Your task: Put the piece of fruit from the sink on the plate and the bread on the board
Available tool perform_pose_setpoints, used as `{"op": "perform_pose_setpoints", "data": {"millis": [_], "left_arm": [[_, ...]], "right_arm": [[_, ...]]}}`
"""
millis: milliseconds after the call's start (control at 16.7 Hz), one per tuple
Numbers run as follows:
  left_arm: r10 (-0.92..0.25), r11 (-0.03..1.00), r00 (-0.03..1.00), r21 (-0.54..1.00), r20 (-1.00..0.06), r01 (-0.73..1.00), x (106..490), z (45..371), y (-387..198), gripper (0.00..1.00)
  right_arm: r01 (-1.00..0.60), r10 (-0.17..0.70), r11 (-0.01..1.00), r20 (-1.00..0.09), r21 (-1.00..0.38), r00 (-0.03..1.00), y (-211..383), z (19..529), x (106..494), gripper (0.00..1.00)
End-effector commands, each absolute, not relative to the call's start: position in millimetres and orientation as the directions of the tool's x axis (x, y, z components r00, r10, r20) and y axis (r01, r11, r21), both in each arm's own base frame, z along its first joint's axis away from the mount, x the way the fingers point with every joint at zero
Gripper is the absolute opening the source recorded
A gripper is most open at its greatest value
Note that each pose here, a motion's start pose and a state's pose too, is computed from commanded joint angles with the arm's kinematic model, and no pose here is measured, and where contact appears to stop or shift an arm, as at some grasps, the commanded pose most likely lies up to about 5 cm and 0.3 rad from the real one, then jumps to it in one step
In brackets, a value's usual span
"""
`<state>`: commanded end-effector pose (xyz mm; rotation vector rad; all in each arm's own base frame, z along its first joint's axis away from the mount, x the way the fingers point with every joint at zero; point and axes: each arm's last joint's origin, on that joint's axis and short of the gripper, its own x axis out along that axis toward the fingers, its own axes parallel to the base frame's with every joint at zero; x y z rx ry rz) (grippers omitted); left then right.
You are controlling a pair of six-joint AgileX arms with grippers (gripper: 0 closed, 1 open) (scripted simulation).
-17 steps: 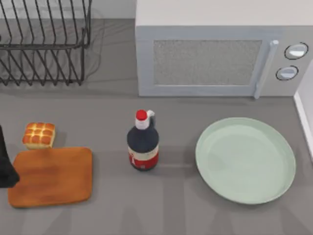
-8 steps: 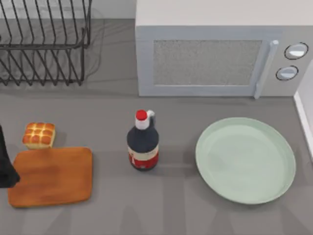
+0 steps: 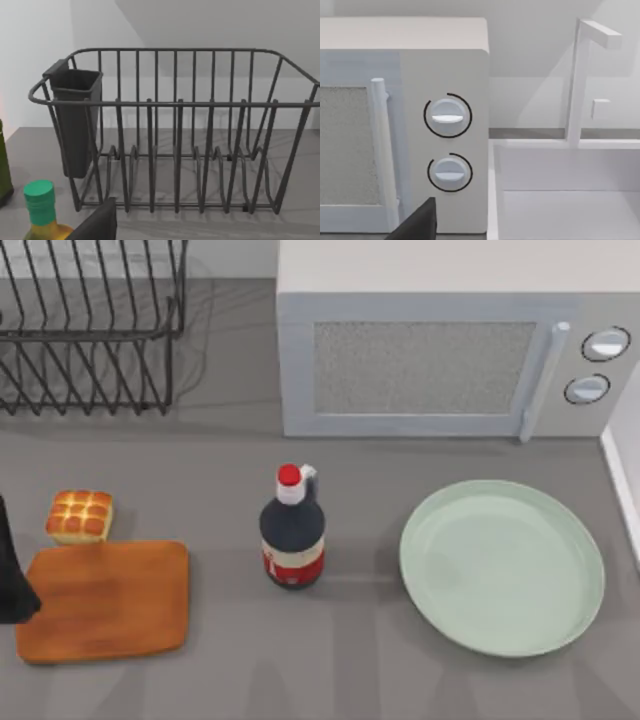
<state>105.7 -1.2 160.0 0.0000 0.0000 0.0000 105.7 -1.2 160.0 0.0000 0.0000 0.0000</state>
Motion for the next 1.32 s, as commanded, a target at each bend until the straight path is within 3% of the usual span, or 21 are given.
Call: {"op": "perform_pose_setpoints", "data": {"millis": [360,720,960,1320], "left_arm": [[0.000,1.000,1.000,0.000,0.000,0.000,105.7,160.0,-1.2,1.00],[0.000,1.000,1.000,0.000,0.000,0.000,105.7,160.0,-1.2,1.00],[0.000,1.000,1.000,0.000,0.000,0.000,105.7,160.0,-1.2,1.00],[0.000,1.000,1.000,0.000,0.000,0.000,105.7,160.0,-1.2,1.00]], "right_arm": [[0.012,-0.013,1.000,-0.044,-0.012,0.999,-2.5,170.6,106.4,1.00],[0.058,-0.081,0.995,-0.332,-0.078,0.940,-11.8,222.9,131.1,1.00],[0.063,-0.122,0.991,-0.599,-0.119,0.791,-27.8,253.3,182.3,1.00],[0.030,-0.109,0.994,-0.904,-0.106,0.414,-73.3,240.6,288.4,1.00]]}}
